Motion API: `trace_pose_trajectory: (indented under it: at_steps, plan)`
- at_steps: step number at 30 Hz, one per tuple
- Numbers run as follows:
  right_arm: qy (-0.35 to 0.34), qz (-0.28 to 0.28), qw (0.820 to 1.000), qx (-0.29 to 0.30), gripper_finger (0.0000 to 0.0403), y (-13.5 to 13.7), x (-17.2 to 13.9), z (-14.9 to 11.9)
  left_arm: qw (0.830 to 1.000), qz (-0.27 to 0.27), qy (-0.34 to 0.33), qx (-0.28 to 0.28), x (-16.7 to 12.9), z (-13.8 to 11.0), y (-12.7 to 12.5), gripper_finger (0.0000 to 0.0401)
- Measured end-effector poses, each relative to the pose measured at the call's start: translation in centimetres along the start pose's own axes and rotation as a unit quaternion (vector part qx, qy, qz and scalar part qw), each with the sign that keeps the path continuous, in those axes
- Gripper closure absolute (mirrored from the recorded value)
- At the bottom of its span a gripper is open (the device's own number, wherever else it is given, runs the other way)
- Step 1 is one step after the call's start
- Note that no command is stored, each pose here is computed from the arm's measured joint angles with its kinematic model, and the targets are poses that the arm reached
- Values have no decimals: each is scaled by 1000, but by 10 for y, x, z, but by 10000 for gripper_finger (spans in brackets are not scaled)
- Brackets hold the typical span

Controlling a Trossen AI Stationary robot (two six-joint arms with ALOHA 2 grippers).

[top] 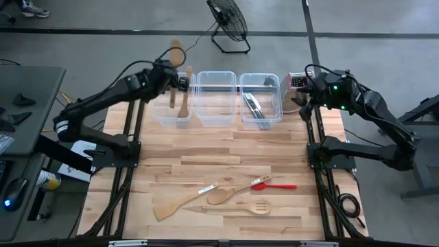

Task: Pick & Place Kitchen Items
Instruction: Put the wooden slotted serving spoon into the left transparent bin

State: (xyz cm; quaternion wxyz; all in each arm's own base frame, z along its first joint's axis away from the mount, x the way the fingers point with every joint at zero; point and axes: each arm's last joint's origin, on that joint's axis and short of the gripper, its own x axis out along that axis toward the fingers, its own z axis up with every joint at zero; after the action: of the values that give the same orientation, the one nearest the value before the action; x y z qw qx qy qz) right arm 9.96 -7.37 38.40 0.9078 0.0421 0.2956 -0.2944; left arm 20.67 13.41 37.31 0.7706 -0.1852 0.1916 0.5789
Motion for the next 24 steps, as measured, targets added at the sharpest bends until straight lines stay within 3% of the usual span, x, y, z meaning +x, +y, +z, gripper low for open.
trace_pose_trajectory:
  at_steps: [11,24]
  plan:
    - [23,-47,998,40,196,-3,16,5,985,46,169,-2,68,-19,14,336]
    - [37,-54,996,58,196,-3,27,7,975,59,212,24,90,-32,7,336]
